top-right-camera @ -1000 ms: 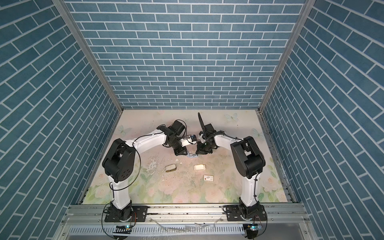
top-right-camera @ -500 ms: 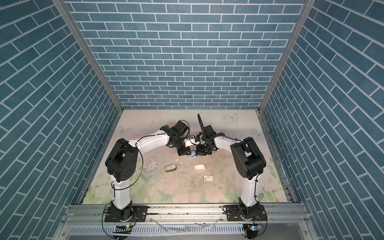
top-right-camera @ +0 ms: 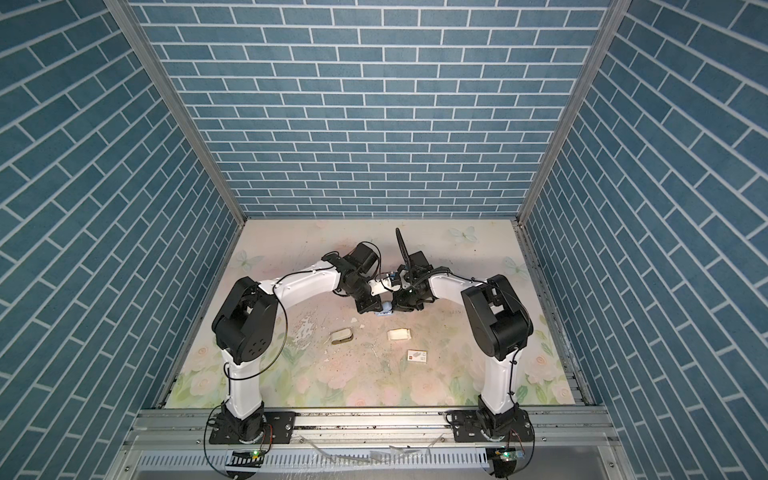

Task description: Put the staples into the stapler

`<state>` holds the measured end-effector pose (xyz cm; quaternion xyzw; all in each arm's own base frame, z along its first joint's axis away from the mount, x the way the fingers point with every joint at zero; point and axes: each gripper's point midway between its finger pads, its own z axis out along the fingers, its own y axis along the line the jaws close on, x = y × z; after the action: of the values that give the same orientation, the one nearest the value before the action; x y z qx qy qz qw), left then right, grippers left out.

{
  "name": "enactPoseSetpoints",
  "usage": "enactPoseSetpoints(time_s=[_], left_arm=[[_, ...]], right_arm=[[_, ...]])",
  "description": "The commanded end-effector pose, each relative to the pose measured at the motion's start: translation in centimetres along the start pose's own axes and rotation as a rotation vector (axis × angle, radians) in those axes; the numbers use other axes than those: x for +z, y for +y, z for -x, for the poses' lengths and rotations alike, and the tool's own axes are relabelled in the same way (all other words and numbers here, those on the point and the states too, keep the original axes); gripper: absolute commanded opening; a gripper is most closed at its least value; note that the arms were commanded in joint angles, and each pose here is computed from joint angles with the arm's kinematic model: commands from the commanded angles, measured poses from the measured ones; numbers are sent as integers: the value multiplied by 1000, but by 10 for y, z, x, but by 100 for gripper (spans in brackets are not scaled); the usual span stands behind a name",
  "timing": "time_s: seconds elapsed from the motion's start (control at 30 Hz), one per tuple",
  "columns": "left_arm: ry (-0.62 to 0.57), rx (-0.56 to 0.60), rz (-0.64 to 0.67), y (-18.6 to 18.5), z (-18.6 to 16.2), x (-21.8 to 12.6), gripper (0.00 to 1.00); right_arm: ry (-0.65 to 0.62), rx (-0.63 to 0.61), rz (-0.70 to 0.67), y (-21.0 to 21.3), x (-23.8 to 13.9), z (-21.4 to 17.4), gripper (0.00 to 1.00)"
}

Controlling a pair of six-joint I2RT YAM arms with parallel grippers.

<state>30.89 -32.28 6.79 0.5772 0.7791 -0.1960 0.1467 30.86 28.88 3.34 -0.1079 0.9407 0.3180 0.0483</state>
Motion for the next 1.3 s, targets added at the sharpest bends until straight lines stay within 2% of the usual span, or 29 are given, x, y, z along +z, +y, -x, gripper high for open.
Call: enactPoseSetpoints(time_s=[0.0, 0.3, 1.27], left_arm=[[3, -6, 2, 0, 3, -1, 20], [7, -8, 6, 2, 3, 0, 22], [0, -11, 11, 3, 9, 4, 32]], right_arm=[[-4, 25, -43, -7, -4, -6, 12], [-52, 42, -29, -8, -8, -1, 13], [-163, 161, 172, -11, -11, 6, 17]])
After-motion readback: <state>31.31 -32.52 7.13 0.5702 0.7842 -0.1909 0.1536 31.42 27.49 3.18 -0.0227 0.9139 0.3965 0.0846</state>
